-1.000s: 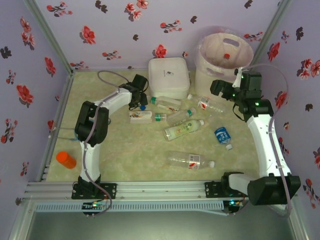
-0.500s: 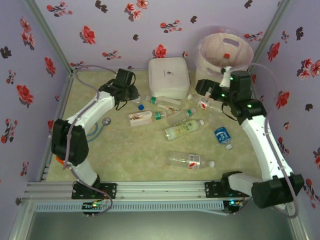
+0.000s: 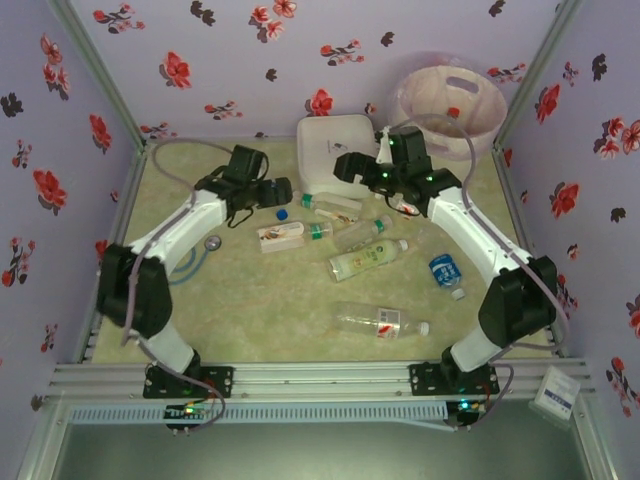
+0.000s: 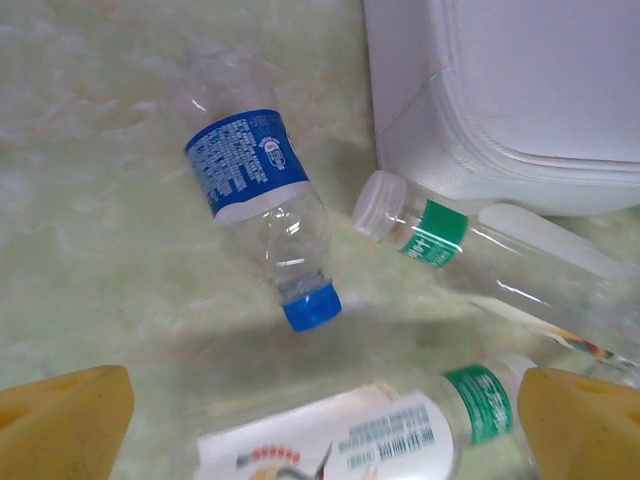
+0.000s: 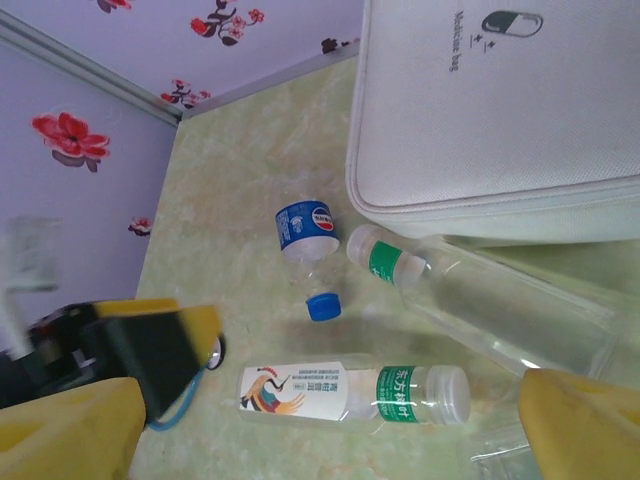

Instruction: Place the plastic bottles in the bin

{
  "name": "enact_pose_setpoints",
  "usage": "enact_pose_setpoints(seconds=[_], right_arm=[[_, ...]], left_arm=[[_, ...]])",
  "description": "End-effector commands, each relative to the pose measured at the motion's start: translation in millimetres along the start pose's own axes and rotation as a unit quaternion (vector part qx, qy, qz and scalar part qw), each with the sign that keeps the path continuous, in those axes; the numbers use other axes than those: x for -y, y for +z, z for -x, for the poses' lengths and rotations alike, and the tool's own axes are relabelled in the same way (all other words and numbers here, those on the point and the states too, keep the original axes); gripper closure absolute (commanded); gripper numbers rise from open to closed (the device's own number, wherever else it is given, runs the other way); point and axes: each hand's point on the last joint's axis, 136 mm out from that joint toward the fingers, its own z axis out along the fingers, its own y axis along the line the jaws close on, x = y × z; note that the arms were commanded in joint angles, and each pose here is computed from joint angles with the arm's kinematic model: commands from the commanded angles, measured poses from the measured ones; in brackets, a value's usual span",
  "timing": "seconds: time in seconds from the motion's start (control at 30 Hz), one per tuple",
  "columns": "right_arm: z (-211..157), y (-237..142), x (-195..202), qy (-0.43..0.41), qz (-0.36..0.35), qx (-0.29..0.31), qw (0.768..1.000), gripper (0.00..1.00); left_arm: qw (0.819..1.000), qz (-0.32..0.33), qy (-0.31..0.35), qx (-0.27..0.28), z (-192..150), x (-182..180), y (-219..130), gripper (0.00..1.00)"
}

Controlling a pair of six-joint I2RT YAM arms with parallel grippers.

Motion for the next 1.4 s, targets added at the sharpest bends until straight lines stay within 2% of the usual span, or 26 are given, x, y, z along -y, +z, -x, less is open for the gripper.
enact_pose_setpoints(seconds=[0.0, 0.13, 0.23, 0.43, 0.5, 0.57, 0.77, 0.97, 1.07, 1.13, 1.2, 1.27, 1.37], right_arm=[[13, -25, -8, -0.015, -0.011, 0.031, 0.999, 0.03], [3, -49, 14, -0.024, -0.066, 0.030, 0.997, 0.03], [-1, -65, 26, -0.018, -0.084, 0.039, 0.996, 0.02], [-6, -81, 38, -0.008, -0.100, 0.043, 0.994, 0.01], [-4, -85, 36, -0.010, -0.098, 0.046, 0.994, 0.01], [-3, -87, 32, -0.013, -0.094, 0.048, 0.994, 0.01], [-1, -85, 29, -0.008, -0.086, 0.047, 0.995, 0.02], [9, -77, 11, 0.002, -0.045, 0.049, 0.998, 0.02], [17, -67, -7, 0.004, -0.005, 0.047, 0.999, 0.02], [22, -58, -23, 0.011, 0.038, 0.038, 0.998, 0.02], [25, -44, -36, 0.022, 0.078, 0.022, 0.996, 0.04], [30, -31, -47, 0.037, 0.116, 0.011, 0.993, 0.13], [40, -18, -57, 0.051, 0.149, 0.012, 0.988, 0.21]], left_arm=[[0.999, 0.020, 0.006, -0.035, -2, -5, 39, 0.00], [0.996, 0.067, -0.007, -0.052, -1, -21, 69, 0.00], [0.994, 0.078, -0.035, -0.063, -5, -30, 88, 0.04], [0.994, 0.078, -0.048, -0.065, -11, -39, 116, 0.16], [0.993, 0.078, -0.050, -0.066, -11, -41, 119, 0.22], [0.993, 0.079, -0.052, -0.065, -10, -45, 122, 0.32], [0.995, 0.080, -0.024, -0.054, 2, -45, 104, 0.55], [0.996, 0.080, 0.019, -0.030, 17, -44, 61, 0.58], [0.999, 0.019, 0.048, -0.017, 17, -22, 28, 0.58], [0.995, -0.069, 0.075, -0.012, 10, 7, 3, 0.58], [0.983, -0.158, 0.093, -0.008, 2, 36, -23, 0.56], [0.970, -0.218, 0.104, -0.002, -6, 56, -48, 0.54], [0.958, -0.259, 0.125, 0.016, -12, 68, -72, 0.54]])
